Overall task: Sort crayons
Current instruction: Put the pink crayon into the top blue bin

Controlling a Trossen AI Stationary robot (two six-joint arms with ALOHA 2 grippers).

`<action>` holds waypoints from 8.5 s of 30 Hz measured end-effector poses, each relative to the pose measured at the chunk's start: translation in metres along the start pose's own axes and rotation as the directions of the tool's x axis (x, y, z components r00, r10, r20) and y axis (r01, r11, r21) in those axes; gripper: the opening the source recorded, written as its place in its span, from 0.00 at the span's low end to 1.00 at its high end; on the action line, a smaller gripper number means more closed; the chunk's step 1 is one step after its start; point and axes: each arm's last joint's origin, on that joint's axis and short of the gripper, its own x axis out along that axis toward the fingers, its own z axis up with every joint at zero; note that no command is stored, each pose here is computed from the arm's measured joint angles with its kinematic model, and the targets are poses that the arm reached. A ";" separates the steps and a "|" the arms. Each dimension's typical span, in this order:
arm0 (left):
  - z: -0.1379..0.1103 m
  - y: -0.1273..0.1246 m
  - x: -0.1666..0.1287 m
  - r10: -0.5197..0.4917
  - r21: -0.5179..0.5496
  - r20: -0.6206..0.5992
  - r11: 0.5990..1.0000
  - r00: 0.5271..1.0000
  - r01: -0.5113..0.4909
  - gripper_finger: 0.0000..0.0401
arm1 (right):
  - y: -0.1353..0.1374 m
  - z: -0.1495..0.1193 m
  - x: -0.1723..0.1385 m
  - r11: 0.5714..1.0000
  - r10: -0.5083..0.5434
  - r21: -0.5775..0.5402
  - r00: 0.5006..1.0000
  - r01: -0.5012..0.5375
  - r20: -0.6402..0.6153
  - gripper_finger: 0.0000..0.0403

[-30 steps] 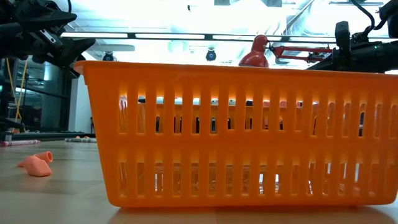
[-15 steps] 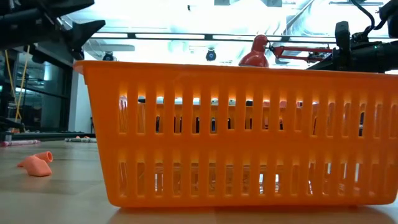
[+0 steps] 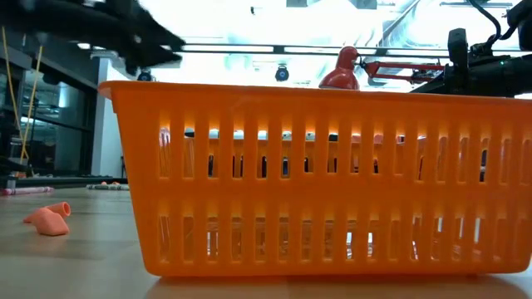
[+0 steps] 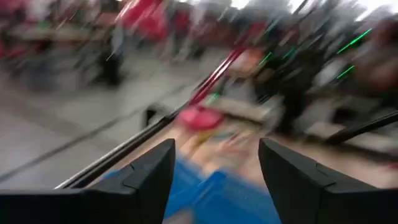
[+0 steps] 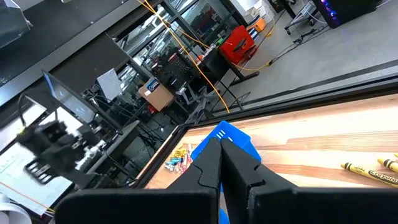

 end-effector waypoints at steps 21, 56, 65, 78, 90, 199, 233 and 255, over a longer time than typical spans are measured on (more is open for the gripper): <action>-0.003 0.065 0.090 0.336 0.141 -0.651 0.934 0.681 -0.327 0.56 | 0.000 0.000 0.000 1.000 0.000 0.000 1.000 0.000 0.000 0.00; -0.091 0.082 0.132 0.219 0.286 -0.941 0.921 0.258 0.265 0.55 | 0.000 0.000 0.000 1.000 0.000 0.000 1.000 0.000 0.000 0.00; -0.092 0.083 0.134 0.216 0.311 -0.938 0.871 0.272 0.381 0.55 | 0.000 0.000 0.000 1.000 0.000 0.000 1.000 0.000 -0.001 0.00; -0.096 0.061 0.133 0.246 0.336 -0.940 0.784 0.236 0.522 0.36 | 0.000 0.000 0.000 1.000 0.000 0.000 1.000 0.000 0.000 0.00; -0.098 0.045 0.133 0.276 0.362 -0.932 0.722 0.234 0.590 0.25 | 0.000 0.000 0.000 1.000 0.000 0.000 1.000 0.000 0.000 0.00; 0.100 0.006 0.073 -0.358 0.153 0.226 0.931 0.906 0.330 0.35 | 0.000 0.000 0.000 1.000 0.000 0.000 1.000 0.000 0.000 0.00; 0.103 -0.022 0.033 -0.505 0.092 0.122 0.863 0.854 0.497 0.34 | 0.042 0.028 0.004 0.885 0.448 -0.206 0.884 -0.417 0.132 0.00; 0.102 -0.022 0.033 -0.499 0.074 0.121 0.866 0.858 0.494 0.35 | 0.028 -0.027 0.071 0.631 -0.771 -0.716 0.345 0.298 -0.536 0.00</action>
